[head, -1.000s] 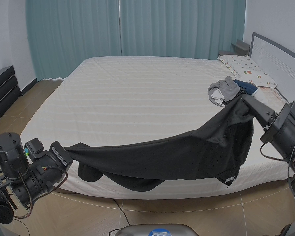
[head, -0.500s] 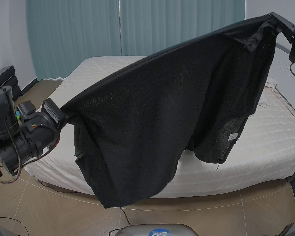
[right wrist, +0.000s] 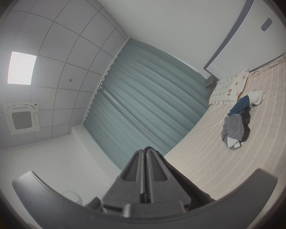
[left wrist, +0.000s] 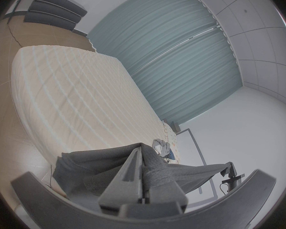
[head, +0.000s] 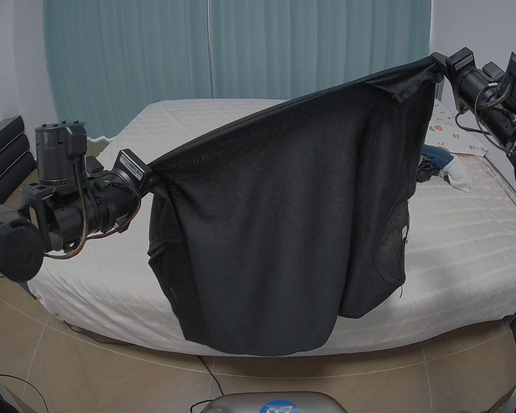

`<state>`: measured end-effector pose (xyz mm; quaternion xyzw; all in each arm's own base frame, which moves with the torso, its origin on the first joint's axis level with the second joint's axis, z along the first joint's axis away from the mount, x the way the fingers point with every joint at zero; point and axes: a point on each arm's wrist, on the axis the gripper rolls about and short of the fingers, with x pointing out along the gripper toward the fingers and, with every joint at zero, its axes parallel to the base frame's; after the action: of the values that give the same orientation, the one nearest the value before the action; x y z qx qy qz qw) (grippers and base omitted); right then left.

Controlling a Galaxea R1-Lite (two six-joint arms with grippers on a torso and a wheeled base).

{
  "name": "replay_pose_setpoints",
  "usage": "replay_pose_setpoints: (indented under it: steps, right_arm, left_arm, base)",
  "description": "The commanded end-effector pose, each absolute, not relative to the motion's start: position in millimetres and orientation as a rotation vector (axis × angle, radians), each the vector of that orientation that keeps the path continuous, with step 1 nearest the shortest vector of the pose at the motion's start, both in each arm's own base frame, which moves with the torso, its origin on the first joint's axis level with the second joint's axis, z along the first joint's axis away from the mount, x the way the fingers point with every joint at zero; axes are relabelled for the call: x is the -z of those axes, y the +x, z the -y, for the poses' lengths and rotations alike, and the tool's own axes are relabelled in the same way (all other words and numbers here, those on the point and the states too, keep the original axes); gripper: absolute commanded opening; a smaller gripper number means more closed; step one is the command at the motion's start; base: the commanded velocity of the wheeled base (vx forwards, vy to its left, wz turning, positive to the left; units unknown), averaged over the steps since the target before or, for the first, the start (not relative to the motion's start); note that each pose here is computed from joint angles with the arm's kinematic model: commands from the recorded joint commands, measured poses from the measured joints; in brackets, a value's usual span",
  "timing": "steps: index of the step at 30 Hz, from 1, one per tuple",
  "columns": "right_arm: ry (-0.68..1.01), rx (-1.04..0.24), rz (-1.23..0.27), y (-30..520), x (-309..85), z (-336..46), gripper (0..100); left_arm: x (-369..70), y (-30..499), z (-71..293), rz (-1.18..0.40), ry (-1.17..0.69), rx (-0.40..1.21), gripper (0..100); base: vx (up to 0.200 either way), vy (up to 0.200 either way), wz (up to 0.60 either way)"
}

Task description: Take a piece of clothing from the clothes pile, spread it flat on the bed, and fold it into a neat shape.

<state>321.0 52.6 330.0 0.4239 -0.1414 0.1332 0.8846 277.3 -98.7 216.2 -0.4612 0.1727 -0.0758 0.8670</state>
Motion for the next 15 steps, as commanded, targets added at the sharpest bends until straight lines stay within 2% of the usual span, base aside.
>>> replay_pose_setpoints:
  steps: [1, 9, 15]
  right_arm:
    - [0.867, -0.228, 0.240, 361, -295, -55, 0]
    - [0.839, -0.199, 0.191, 373, -274, -63, 0]
    - [0.799, -0.158, 0.190, 400, -228, -73, 0]
  left_arm:
    - [-192, 316, 107, -0.417, -0.956, 0.114, 0]
    - [-177, 348, 118, -0.434, -0.952, 0.104, 0]
    - [-150, 380, 128, -0.445, -0.949, 0.094, 0]
  base:
    - [0.200, 0.000, 0.00]
    - [0.200, 0.000, 0.00]
    - [0.200, 0.000, 0.00]
